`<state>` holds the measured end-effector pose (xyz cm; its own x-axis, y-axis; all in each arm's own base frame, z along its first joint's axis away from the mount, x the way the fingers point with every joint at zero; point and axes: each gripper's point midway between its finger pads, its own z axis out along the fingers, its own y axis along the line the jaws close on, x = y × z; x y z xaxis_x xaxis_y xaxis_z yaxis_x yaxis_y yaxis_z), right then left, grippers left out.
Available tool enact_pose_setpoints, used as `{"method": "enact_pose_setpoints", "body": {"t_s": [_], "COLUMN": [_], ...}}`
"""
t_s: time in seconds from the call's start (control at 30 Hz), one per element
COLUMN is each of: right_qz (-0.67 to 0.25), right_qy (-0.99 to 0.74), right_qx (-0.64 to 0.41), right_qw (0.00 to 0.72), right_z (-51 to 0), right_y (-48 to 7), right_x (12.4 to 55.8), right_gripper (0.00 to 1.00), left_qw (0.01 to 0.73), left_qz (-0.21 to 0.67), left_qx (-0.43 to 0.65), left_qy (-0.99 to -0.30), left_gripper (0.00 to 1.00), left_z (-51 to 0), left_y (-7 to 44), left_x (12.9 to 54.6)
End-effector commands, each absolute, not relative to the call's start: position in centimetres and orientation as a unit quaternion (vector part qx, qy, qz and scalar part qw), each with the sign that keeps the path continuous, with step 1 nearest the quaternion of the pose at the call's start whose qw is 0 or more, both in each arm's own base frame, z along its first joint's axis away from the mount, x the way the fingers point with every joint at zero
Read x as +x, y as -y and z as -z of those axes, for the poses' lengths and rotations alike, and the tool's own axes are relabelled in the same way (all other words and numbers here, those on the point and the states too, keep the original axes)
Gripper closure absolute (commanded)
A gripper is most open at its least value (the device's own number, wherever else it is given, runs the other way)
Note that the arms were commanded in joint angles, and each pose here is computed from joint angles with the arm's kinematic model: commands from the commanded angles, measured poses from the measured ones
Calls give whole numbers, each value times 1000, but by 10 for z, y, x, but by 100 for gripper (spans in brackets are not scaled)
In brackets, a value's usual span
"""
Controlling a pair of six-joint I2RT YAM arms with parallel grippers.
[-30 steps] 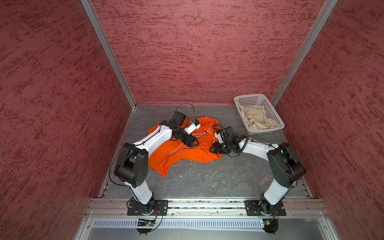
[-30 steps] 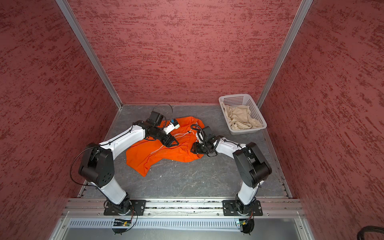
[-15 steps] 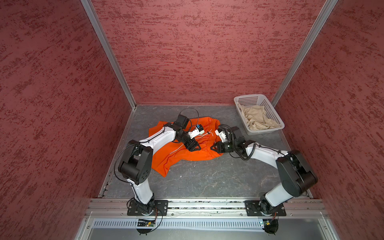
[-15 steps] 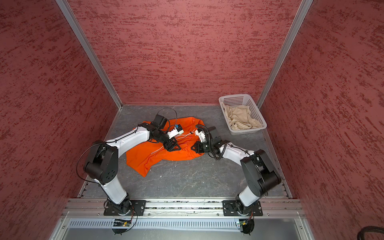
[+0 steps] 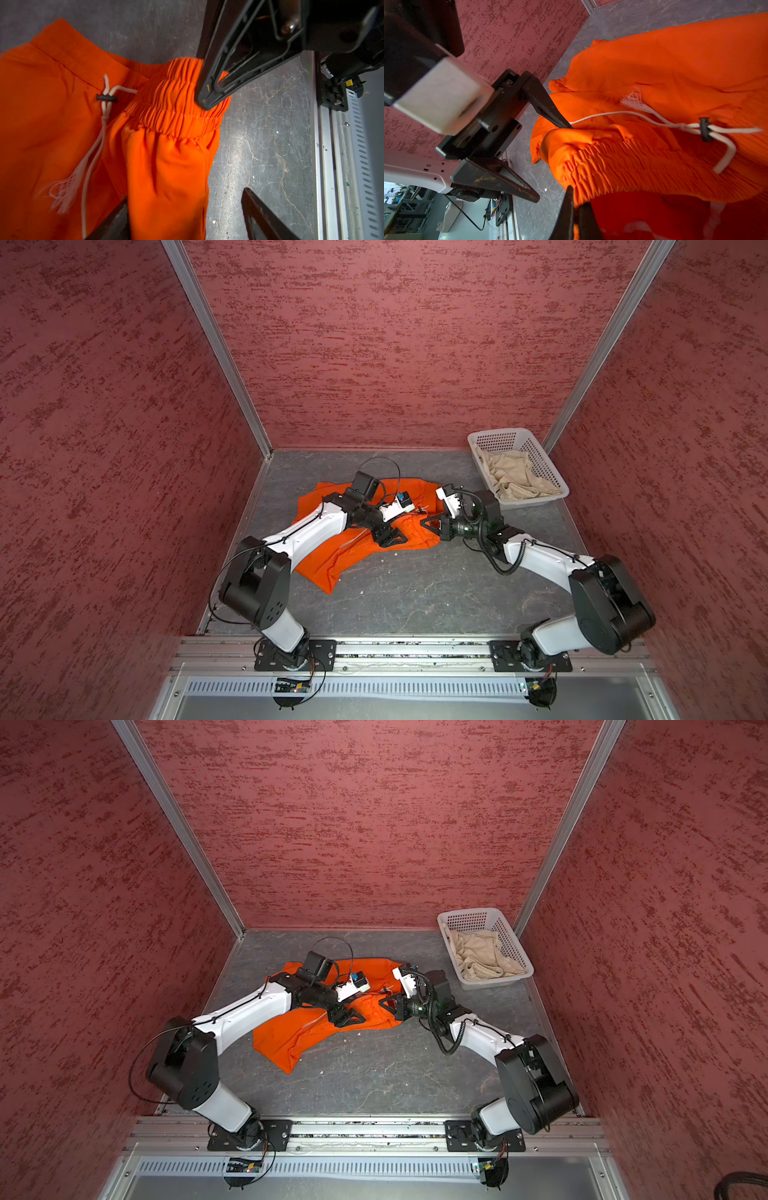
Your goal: Fold and stack the shorts
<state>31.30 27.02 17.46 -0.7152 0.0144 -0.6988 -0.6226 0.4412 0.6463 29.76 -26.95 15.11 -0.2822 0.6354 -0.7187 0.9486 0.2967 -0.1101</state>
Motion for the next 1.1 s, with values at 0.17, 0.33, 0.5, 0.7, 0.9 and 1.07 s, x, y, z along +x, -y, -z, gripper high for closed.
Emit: {"method": "enact_pose_setpoints", "body": {"t_s": [0.17, 0.33, 0.5, 0.7, 0.9, 1.07], "right_qz": [-535, -564, -567, -568, -508, -416], "right_qy": [-745, -723, -722, -723, -739, -734], "right_qx": [-198, -193, -190, -187, -196, -247], "right_qw": [346, 349, 348, 345, 396, 477], "right_z": [-224, -242, -246, -247, -249, -251], "right_y": [-275, -277, -277, -278, -262, -233], "right_x": [314, 309, 309, 310, 319, 314], "right_gripper": [100, 100, 99, 97, 55, 25], "left_qw": [420, 413, 408, 393, 355, 344], "left_qz": [158, 143, 143, 153, 195, 249], "left_qx": [539, 568, 578, 588, 592, 590], "left_qy": [-713, -697, -693, -690, -697, -686], "left_gripper": [22, 22, 29, 53, 90, 93], "left_z": [-197, -188, -181, -176, -174, -185], "left_y": [259, 271, 283, 293, 294, 296], "left_x": [314, 304, 302, 299, 286, 273]}}
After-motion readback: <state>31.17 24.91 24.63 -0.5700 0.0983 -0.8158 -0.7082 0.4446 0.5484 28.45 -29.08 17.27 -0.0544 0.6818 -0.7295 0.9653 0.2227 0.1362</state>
